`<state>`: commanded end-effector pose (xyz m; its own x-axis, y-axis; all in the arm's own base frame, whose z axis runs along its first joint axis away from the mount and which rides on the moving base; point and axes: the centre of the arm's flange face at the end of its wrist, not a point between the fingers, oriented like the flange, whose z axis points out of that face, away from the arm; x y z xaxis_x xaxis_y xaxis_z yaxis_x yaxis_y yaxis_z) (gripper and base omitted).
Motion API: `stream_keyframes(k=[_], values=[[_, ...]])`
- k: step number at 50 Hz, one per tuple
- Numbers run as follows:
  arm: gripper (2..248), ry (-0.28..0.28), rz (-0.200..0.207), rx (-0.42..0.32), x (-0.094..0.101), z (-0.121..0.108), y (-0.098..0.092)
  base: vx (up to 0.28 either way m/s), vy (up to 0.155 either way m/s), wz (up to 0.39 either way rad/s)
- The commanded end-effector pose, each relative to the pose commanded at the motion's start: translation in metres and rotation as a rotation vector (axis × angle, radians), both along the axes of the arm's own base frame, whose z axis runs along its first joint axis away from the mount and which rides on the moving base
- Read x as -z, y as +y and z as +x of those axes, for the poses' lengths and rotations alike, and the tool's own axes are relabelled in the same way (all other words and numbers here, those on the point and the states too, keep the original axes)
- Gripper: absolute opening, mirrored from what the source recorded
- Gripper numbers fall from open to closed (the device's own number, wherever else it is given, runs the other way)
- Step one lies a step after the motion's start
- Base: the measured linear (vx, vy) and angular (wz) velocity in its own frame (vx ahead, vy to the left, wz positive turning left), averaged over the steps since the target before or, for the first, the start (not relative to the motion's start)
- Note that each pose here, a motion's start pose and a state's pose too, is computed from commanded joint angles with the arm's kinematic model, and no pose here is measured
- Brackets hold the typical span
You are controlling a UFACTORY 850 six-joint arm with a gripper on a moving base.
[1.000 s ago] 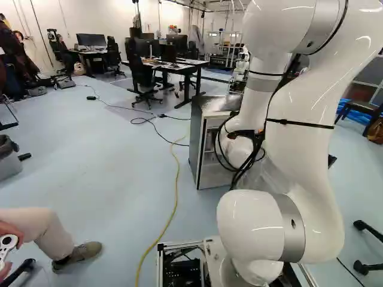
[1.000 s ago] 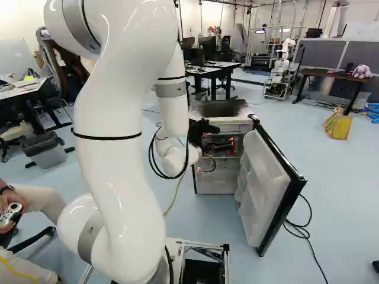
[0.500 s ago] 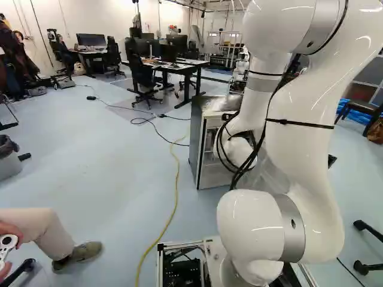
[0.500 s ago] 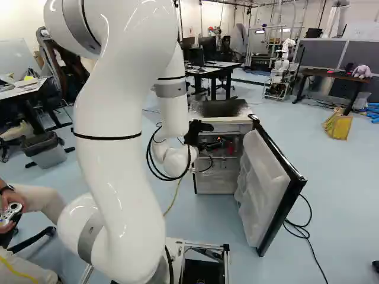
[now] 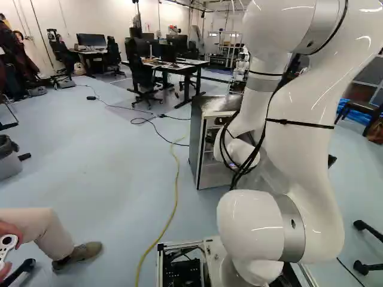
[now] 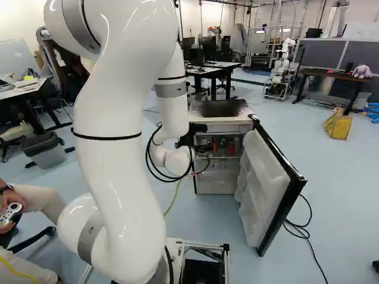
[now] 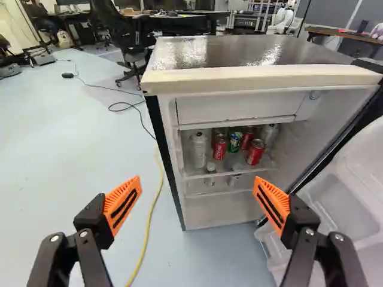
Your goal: Grab a drink from the fridge
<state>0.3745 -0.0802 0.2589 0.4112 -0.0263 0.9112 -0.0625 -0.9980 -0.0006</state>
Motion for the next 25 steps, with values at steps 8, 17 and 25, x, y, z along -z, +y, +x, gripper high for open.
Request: stream_keyframes(k=[8, 17, 25], values=[[247, 0.001, 0.000, 0.003, 0.000, 0.000, -0.002, 0.000, 0.000, 0.000], [247, 0.000, 0.000, 0.022, 0.000, 0.000, -0.009, 0.000, 0.000, 0.000], [247, 0.001, -0.001, 0.042, 0.001, 0.000, -0.018, 0.000, 0.000, 0.000]])
